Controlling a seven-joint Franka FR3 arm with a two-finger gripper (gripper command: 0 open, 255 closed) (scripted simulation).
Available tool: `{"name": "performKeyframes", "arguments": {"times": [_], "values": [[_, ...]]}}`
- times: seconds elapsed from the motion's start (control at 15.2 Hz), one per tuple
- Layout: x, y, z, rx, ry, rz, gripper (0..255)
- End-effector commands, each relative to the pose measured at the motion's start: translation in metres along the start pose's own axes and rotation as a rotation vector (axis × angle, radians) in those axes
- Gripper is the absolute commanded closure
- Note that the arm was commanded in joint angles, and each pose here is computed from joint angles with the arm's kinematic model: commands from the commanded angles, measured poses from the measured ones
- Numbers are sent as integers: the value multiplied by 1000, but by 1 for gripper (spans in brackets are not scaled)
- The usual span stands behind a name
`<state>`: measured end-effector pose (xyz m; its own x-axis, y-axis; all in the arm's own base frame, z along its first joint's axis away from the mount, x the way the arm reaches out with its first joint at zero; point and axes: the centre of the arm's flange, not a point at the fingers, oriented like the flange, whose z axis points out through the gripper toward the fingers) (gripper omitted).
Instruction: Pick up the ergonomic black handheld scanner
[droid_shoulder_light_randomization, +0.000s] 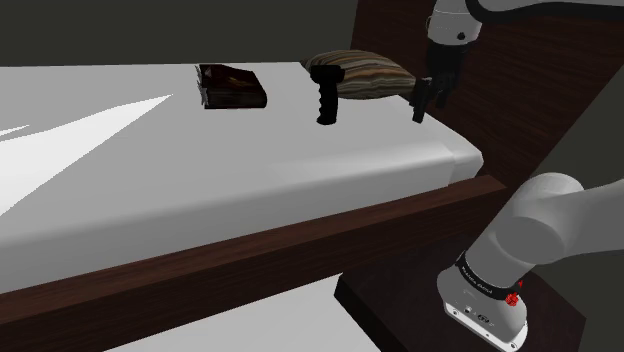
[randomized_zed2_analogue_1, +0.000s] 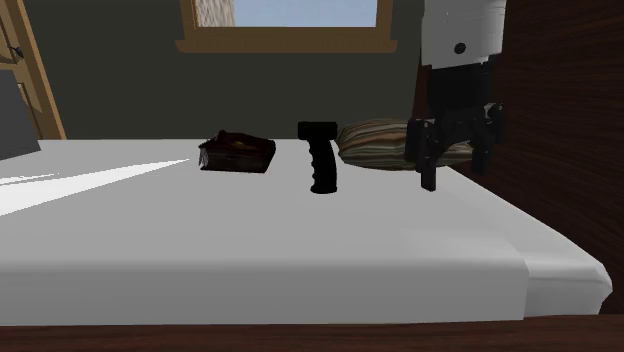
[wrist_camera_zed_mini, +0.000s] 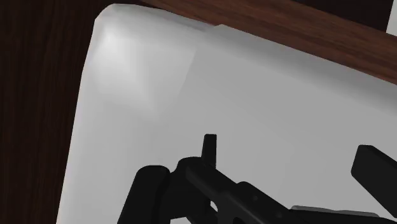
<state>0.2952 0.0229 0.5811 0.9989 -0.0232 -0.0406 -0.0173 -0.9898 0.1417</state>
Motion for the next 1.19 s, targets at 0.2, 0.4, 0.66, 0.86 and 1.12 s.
{"name": "performKeyframes", "arguments": {"times": [0.2, 0.4, 0.66, 0.86, 1.12], "values": [[34, -1, -13, 16, 19, -133, 0], [68, -6, -28, 32, 39, -266, 0], [110, -20, -48, 53, 65, -443, 0], [140, -35, -63, 69, 84, -575, 0], [176, -60, -86, 91, 110, -752, 0]]}}
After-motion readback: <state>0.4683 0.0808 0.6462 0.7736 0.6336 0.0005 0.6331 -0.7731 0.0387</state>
